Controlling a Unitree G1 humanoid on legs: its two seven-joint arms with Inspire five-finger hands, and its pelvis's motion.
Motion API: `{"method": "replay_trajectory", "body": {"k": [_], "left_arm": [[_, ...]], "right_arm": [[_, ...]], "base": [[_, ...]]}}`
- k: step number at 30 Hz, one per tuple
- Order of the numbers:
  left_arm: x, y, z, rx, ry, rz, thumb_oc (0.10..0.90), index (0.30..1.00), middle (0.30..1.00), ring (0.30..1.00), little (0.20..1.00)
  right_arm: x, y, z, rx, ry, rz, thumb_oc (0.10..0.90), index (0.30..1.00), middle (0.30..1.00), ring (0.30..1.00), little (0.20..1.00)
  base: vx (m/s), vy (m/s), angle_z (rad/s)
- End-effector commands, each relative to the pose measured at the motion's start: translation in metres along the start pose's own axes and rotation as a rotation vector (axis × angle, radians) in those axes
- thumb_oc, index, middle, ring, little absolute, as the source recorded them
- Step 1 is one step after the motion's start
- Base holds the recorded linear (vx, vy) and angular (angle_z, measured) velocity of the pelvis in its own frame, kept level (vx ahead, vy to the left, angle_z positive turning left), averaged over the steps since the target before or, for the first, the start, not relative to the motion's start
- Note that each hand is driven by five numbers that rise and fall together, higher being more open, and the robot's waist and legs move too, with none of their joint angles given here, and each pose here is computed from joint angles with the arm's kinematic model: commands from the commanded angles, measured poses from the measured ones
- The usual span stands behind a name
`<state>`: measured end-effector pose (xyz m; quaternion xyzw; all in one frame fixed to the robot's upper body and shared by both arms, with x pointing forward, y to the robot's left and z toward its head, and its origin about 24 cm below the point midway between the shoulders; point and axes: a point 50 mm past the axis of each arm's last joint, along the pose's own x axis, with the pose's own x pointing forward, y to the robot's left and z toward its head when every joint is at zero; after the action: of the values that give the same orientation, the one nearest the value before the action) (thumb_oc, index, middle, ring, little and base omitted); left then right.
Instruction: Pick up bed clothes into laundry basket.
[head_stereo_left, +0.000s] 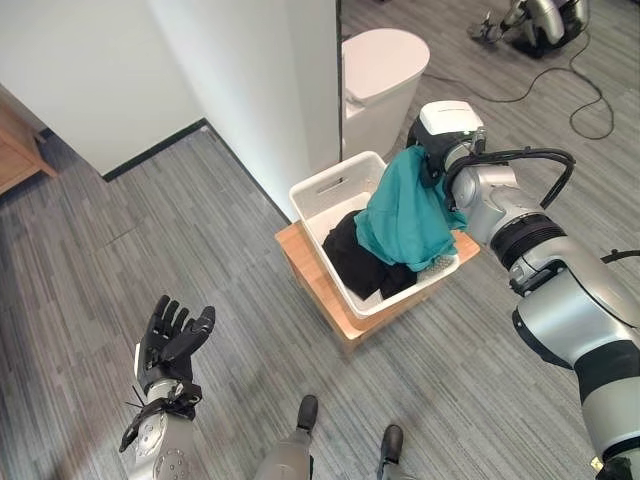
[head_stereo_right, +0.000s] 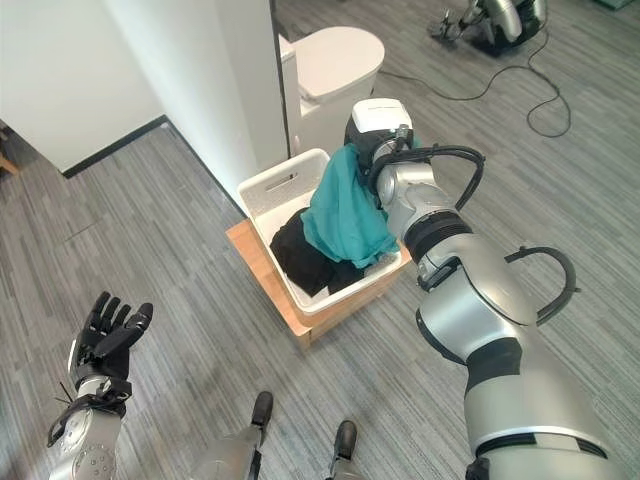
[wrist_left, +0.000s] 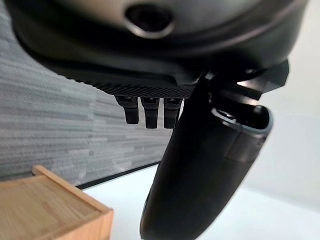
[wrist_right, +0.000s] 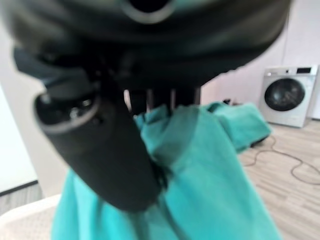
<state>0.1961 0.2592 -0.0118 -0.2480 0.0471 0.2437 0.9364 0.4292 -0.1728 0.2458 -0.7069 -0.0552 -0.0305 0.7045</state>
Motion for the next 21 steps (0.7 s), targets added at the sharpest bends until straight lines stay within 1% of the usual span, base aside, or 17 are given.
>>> {"method": "replay_trajectory", "body": {"k": [1,4,6,8,10,11,13,15,17,18,19,20,21], "left_arm": [[0.01,-0.032,0.062,0.076,-0.274,-0.186,0.8,0.9,0.9,0.9,0.9],[0.011,-0.034,0.062,0.106,-0.268,-0.2,0.8,0.9,0.9,0.9,0.9],[0.008,-0.035,0.064,0.101,-0.275,-0.215,0.8,0.9,0.9,0.9,0.9],[0.005,-0.033,0.06,0.091,-0.261,-0.207,0.8,0.9,0.9,0.9,0.9],[0.005,-0.033,0.055,0.072,-0.248,-0.186,0.8,0.9,0.9,0.9,0.9],[0.005,-0.033,0.055,0.072,-0.248,-0.186,0.8,0.9,0.9,0.9,0.9],[0.006,-0.038,0.052,0.081,-0.238,-0.206,0.8,0.9,0.9,0.9,0.9],[0.007,-0.041,0.051,0.082,-0.237,-0.211,0.8,0.9,0.9,0.9,0.9],[0.009,-0.045,0.05,0.078,-0.238,-0.216,0.8,0.9,0.9,0.9,0.9],[0.009,-0.045,0.05,0.078,-0.238,-0.216,0.8,0.9,0.9,0.9,0.9],[0.011,-0.05,0.047,0.069,-0.228,-0.219,0.8,0.9,0.9,0.9,0.9],[0.012,-0.052,0.045,0.062,-0.222,-0.219,0.8,0.9,0.9,0.9,0.9],[0.013,-0.053,0.045,0.057,-0.223,-0.217,0.8,0.9,0.9,0.9,0.9]], "right_arm": [[0.003,-0.096,0.028,-0.009,-0.079,-0.288,0.4,0.3,0.3,0.3,0.3],[0.003,-0.089,0.019,-0.004,-0.06,-0.266,0.4,0.3,0.3,0.3,0.3],[0.003,-0.081,-0.007,-0.062,0.039,-0.227,0.4,0.3,0.3,0.3,0.3],[0.003,-0.074,-0.014,-0.037,0.072,-0.212,0.4,0.3,0.3,0.3,0.3],[0.004,-0.069,-0.011,0.022,0.069,-0.208,0.4,0.3,0.3,0.3,0.3],[0.004,-0.069,-0.011,0.022,0.069,-0.208,0.4,0.3,0.3,0.3,0.3],[0.006,-0.066,0.006,0.013,0.013,-0.202,0.4,0.3,0.3,0.3,0.3],[0.006,-0.064,0.012,0.021,-0.006,-0.2,0.4,0.3,0.3,0.3,0.3],[0.006,-0.059,0.024,0.105,-0.046,-0.198,0.4,0.3,0.3,0.3,0.3],[0.006,-0.059,0.024,0.105,-0.046,-0.198,0.4,0.3,0.3,0.3,0.3],[0.006,-0.043,0.044,0.268,-0.1,-0.164,0.4,0.3,0.3,0.3,0.3],[0.005,-0.033,0.058,0.339,-0.131,-0.136,0.4,0.3,0.3,0.3,0.3],[0.004,-0.023,0.065,0.369,-0.144,-0.108,0.4,0.3,0.3,0.3,0.3]], "base": [[0.03,-0.022,0.09],[0.04,-0.036,0.11],[0.05,-0.013,0.17],[0.03,-0.014,0.16],[0.03,-0.011,0.08],[0.02,-0.001,0.04],[0.03,0.006,0.02],[0.02,0.01,0.07],[0.01,0.01,0.08],[0.0,0.0,0.0],[0.0,0.0,0.0],[-0.01,0.035,-0.07],[-0.02,0.03,-0.05]]}}
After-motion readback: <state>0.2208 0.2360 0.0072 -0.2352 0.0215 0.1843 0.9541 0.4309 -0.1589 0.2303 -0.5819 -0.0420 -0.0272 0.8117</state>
